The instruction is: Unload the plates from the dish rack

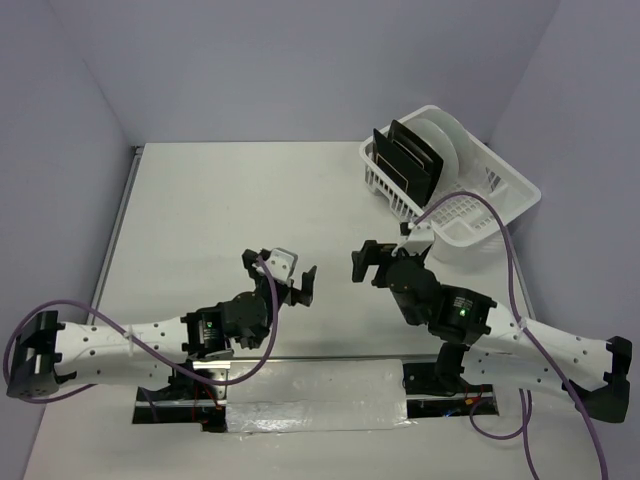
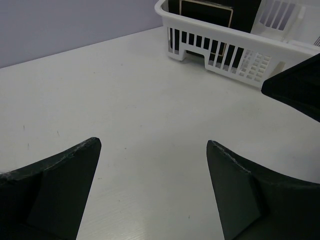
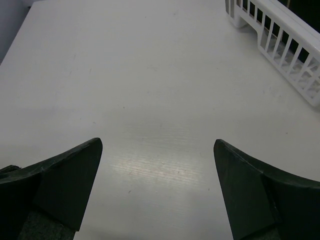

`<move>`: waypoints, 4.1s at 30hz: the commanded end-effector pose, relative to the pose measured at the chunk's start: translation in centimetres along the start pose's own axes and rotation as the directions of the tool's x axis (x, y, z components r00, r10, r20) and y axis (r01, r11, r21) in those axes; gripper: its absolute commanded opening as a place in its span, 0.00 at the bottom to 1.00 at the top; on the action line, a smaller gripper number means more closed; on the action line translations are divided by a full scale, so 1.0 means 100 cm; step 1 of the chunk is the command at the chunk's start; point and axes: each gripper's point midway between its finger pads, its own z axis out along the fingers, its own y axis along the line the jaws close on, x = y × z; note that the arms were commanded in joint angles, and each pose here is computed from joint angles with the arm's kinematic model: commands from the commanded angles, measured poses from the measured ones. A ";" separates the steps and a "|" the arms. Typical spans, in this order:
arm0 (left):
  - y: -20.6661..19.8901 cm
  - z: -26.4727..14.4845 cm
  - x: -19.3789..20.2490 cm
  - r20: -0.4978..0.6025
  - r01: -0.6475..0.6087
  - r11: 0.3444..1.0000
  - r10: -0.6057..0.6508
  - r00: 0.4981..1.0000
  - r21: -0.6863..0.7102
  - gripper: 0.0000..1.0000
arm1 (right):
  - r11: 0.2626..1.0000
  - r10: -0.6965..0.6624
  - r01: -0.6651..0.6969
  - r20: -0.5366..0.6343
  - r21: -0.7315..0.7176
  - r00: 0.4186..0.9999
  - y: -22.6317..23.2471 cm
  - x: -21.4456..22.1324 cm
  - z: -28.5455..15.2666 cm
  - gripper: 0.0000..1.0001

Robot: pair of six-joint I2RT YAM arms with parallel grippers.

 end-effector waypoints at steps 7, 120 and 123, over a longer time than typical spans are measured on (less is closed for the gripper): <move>0.012 -0.008 -0.020 0.058 0.089 0.996 -0.088 0.994 -0.021 0.99 | 0.996 0.007 -0.012 0.060 0.085 0.998 0.018 -0.068 -0.006 1.00; -0.011 0.004 -0.006 -0.016 -0.007 1.000 0.006 1.000 -0.014 0.97 | 0.760 -0.513 0.357 -0.165 -0.543 0.843 -0.111 -0.125 0.256 0.00; -0.013 0.004 -0.006 -0.013 0.000 1.000 0.000 1.000 -0.006 0.97 | 0.753 -0.503 0.355 -0.136 -0.554 0.854 -0.104 -0.131 0.257 0.00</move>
